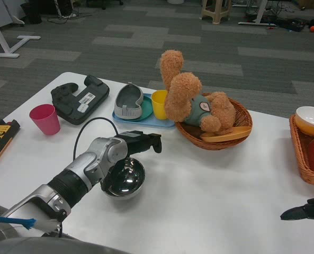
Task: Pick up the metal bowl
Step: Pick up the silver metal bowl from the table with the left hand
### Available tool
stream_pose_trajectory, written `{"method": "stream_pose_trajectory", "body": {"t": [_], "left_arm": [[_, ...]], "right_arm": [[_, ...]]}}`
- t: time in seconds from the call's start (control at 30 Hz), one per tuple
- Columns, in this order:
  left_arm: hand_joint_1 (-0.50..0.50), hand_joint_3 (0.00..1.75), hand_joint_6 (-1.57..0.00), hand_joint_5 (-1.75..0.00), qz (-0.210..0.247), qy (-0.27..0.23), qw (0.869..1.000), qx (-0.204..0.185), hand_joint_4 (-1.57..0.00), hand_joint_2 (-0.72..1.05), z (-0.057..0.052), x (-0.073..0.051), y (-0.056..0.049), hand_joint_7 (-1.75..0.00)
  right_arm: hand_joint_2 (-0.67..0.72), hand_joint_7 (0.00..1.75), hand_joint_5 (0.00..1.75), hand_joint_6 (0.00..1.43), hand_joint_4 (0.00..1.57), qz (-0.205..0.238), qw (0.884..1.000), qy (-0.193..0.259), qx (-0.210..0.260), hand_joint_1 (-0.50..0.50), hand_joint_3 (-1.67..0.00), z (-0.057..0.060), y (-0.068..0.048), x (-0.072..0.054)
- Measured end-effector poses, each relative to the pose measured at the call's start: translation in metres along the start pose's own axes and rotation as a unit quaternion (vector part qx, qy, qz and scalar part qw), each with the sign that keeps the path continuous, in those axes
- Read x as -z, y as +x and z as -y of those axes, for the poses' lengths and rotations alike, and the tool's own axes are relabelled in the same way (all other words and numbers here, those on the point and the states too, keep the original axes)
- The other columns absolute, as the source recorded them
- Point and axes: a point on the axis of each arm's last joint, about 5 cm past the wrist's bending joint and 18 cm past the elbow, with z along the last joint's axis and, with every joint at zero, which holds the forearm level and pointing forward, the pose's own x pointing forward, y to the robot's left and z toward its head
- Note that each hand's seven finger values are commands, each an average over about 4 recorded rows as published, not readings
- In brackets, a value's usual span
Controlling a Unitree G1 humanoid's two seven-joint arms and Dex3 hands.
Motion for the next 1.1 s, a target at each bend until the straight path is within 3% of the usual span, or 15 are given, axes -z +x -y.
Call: {"method": "stream_pose_trajectory", "body": {"t": [0.1,0.23,0.33,0.47,0.7,0.93,1.1], "left_arm": [[-0.5,0.04,0.0,-1.36,0.001,0.004,1.0,0.001,0.0,0.38,-0.001,-0.001,0.0,-1.01],[-0.5,0.09,0.0,-0.85,0.003,0.016,1.0,0.013,0.0,0.18,-0.001,-0.003,-0.001,-0.91],[-0.5,0.09,0.0,-0.72,-0.001,0.035,0.999,0.028,0.0,0.07,0.0,-0.005,-0.003,-0.91],[-0.5,0.04,0.0,-0.72,-0.008,0.059,0.996,0.061,0.0,0.01,0.007,-0.006,-0.007,-0.87],[-0.5,0.09,0.0,-0.72,-0.016,0.072,0.994,0.074,0.0,-0.02,0.013,-0.005,-0.014,-0.8],[-0.5,0.09,0.0,-0.82,-0.034,0.096,0.992,0.073,0.0,0.16,0.015,-0.002,-0.015,-0.7],[-0.5,0.02,0.0,-0.95,-0.034,0.102,0.991,0.076,0.0,0.36,0.024,0.001,-0.012,-0.7]], "right_arm": [[0.72,0.35,0.29,0.0,0.11,0.0,1.0,0.0,0.0,0.18,0.0,0.0,0.0,0.0],[0.72,0.35,0.29,0.0,0.11,-0.004,1.0,-0.002,0.002,0.18,0.0,0.001,-0.003,0.001],[0.72,0.35,0.27,0.0,0.11,-0.006,1.0,-0.002,0.002,0.19,0.0,0.002,-0.004,0.001],[0.72,0.28,0.27,0.0,0.11,-0.006,1.0,-0.002,0.003,0.18,0.0,0.002,-0.004,0.001],[0.72,0.35,0.29,0.0,0.11,-0.006,1.0,-0.002,0.003,0.2,0.0,0.002,-0.004,0.001],[0.72,0.31,0.29,0.0,0.11,-0.006,1.0,-0.002,0.003,0.17,0.0,0.002,-0.004,0.001],[0.72,0.35,0.29,0.0,0.11,-0.006,1.0,-0.002,0.003,0.19,0.0,0.002,-0.004,0.001]]}}
